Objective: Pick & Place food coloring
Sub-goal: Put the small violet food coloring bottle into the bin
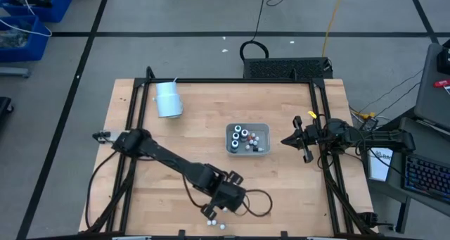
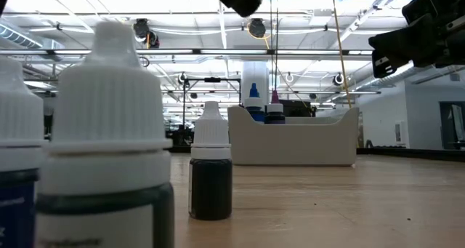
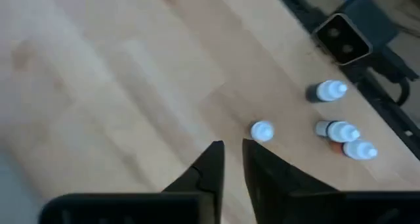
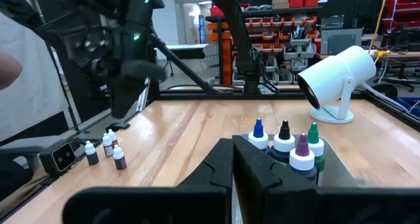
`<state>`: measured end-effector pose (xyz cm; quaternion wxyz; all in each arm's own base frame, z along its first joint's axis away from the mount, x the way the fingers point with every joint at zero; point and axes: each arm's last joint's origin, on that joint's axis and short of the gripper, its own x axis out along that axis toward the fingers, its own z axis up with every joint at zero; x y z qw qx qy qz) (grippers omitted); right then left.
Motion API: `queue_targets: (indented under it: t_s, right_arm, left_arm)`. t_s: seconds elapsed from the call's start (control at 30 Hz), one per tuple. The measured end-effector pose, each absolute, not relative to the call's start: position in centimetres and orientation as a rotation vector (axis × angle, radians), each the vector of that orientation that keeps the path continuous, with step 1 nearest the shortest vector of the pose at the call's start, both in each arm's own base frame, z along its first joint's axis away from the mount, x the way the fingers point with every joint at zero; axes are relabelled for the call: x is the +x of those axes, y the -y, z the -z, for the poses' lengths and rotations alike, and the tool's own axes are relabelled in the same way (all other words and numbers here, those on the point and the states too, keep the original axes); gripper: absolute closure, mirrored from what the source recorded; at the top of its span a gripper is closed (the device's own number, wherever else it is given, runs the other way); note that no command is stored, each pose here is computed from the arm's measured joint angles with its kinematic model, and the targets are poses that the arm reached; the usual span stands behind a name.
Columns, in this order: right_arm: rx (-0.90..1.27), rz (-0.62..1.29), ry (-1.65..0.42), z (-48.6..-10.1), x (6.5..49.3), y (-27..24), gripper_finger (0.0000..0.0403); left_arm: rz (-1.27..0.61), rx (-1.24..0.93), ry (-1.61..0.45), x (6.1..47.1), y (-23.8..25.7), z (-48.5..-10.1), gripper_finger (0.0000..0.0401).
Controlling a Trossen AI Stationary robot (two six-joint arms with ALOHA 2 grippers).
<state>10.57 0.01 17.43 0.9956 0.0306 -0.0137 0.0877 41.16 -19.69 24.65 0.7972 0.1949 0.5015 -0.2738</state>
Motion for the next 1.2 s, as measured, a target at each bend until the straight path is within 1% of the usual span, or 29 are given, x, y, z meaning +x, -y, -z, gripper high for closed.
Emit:
queue_targets:
  t_s: [0.13,0.37,0.43,0.53,0.6,0.73,0.93,1.2]
  right_arm:
    - [0.063,-0.175,0.018,-17.3,10.6,0.0,0.0403]
    - [0.067,-0.174,-0.01,-17.1,10.6,0.0,0.0403]
    - [0.067,-0.174,-0.009,-17.1,10.6,0.0,0.0403]
    - [0.066,-0.174,-0.002,-17.1,10.6,0.0,0.0403]
    - [0.066,-0.174,-0.004,-17.1,10.6,0.0,0.0403]
    - [0.067,-0.174,-0.011,-17.1,10.6,0.0,0.0403]
    - [0.067,-0.173,-0.009,-17.1,10.6,0.0,0.0403]
    - [0.067,-0.173,-0.012,-17.1,10.6,0.0,0.0403]
  left_arm:
    - [0.69,0.478,-1.078,41.5,21.2,-23.1,0.0287]
    - [0.706,0.496,-1.067,41.5,22.2,-22.4,0.0173]
    - [0.704,0.495,-1.079,41.7,22.1,-21.8,0.0151]
    - [0.706,0.505,-1.088,41.9,22.0,-21.3,0.0132]
    - [0.711,0.509,-1.094,42.1,22.1,-20.7,0.0127]
    - [0.739,0.497,-1.108,42.3,22.1,-19.7,0.013]
    - [0.787,0.437,-1.144,42.6,22.2,-18.3,0.015]
    - [0.793,0.399,-1.156,43.0,21.7,-17.7,0.0175]
